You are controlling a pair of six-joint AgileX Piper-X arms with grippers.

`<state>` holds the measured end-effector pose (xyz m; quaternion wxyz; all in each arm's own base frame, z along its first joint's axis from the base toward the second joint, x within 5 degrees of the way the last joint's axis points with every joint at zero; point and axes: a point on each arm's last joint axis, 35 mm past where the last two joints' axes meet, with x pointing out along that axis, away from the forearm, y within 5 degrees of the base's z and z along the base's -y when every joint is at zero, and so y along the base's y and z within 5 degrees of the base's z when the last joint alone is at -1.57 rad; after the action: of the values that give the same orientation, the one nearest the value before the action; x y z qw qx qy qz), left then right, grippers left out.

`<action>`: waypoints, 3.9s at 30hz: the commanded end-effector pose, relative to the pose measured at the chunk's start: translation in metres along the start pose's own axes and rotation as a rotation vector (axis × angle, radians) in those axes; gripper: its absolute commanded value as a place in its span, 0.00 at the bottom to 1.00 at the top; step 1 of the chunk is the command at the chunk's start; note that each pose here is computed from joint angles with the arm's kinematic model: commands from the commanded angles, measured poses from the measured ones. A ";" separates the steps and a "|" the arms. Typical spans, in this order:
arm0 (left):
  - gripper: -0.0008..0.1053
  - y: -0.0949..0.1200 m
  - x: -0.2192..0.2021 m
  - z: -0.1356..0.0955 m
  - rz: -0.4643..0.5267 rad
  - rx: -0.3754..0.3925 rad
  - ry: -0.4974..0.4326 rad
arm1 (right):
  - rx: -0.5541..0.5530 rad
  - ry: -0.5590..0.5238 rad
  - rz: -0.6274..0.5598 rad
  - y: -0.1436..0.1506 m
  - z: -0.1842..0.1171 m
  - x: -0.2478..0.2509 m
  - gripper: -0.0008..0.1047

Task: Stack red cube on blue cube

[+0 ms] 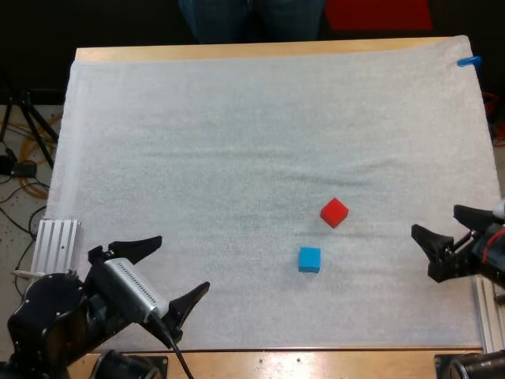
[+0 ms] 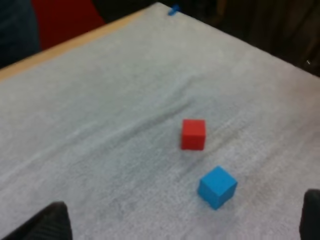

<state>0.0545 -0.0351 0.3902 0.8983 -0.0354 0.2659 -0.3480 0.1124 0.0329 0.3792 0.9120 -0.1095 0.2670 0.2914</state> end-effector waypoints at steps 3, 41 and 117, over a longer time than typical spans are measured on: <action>0.83 -0.001 0.002 0.002 -0.018 -0.005 0.012 | -0.031 0.016 0.043 -0.001 0.011 0.008 0.68; 0.83 0.000 0.002 0.002 -0.017 -0.008 0.018 | -0.305 0.697 0.073 0.021 -0.014 0.297 0.68; 0.83 -0.001 0.001 -0.014 -0.028 -0.066 0.156 | -0.499 0.769 0.259 0.122 -0.015 0.263 0.26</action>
<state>0.0478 -0.0338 0.3753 0.8694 -0.0369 0.3489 -0.3479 0.2134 0.2490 0.2132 0.6434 -0.3962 0.5224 0.3951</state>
